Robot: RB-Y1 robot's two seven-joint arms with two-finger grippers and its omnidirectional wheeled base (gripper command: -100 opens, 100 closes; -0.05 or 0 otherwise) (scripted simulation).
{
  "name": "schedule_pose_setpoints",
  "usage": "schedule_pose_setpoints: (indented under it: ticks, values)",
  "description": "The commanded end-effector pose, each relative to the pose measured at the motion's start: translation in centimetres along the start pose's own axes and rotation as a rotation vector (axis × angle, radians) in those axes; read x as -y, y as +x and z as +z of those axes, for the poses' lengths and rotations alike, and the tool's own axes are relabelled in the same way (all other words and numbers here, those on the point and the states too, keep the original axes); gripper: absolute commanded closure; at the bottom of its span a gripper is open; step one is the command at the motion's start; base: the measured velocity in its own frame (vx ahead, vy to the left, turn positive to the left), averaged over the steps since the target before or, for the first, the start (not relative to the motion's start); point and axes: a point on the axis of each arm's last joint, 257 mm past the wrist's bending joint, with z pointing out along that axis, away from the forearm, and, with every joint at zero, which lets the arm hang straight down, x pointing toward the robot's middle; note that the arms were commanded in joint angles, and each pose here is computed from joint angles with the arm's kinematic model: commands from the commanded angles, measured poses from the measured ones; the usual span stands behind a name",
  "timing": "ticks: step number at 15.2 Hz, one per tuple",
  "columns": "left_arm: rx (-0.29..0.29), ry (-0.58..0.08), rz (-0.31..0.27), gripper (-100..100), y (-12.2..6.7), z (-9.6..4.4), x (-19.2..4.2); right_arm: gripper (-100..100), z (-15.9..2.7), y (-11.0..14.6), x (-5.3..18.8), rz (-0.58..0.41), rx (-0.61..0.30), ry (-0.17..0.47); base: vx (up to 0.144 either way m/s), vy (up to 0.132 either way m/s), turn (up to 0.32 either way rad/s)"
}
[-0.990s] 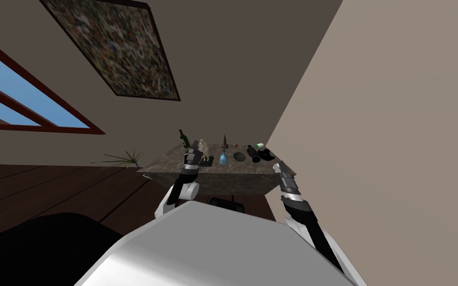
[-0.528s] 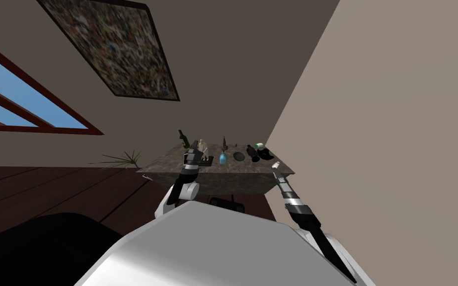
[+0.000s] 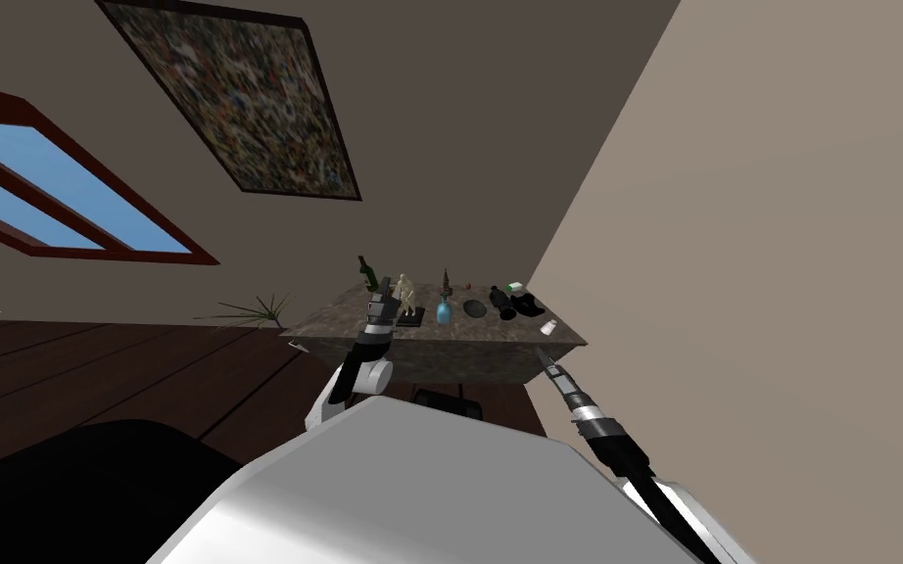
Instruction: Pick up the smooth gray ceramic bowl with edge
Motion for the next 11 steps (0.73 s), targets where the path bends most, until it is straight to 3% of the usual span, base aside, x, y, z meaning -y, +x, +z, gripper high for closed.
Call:
schedule_pose_setpoints:
  ticks: [1, 5, 6, 7, 8, 10, 11]
  values:
    - [0.000, 0.000, 0.000, 0, 0.0, 0.0, 0.0, -100, -0.9, 0.7, 3.4, -0.074, -0.057, 0.073, -0.013, 0.041, 0.080]
    - [0.000, 0.000, 0.000, 0, 0.0, 0.0, 0.0, -100, -2.0, 1.1, 6.5, -0.164, -0.126, 0.135, -0.017, 0.051, 0.085]
    - [0.000, 0.000, 0.000, 0, 0.0, 0.0, 0.0, -100, -3.3, 1.4, 9.3, -0.227, -0.171, 0.196, -0.022, 0.057, 0.115]
    - [0.000, 0.000, 0.000, 0, 0.0, 0.0, 0.0, -100, -3.3, 1.2, 9.4, -0.245, -0.184, 0.194, -0.022, 0.065, 0.131]
    - [0.000, 0.000, 0.000, 0, 0.0, 0.0, 0.0, -100, -4.4, 1.3, 11.7, -0.308, -0.224, 0.243, -0.036, 0.089, 0.202]
    - [0.000, 0.000, 0.000, 0, 0.0, 0.0, 0.0, -100, -4.6, 1.0, 12.3, -0.329, -0.240, 0.251, -0.015, 0.065, 0.073]
    - [0.000, 0.000, 0.000, 0, 0.0, 0.0, 0.0, -100, -5.9, 0.7, 14.8, -0.402, -0.287, 0.302, -0.011, 0.057, 0.117]
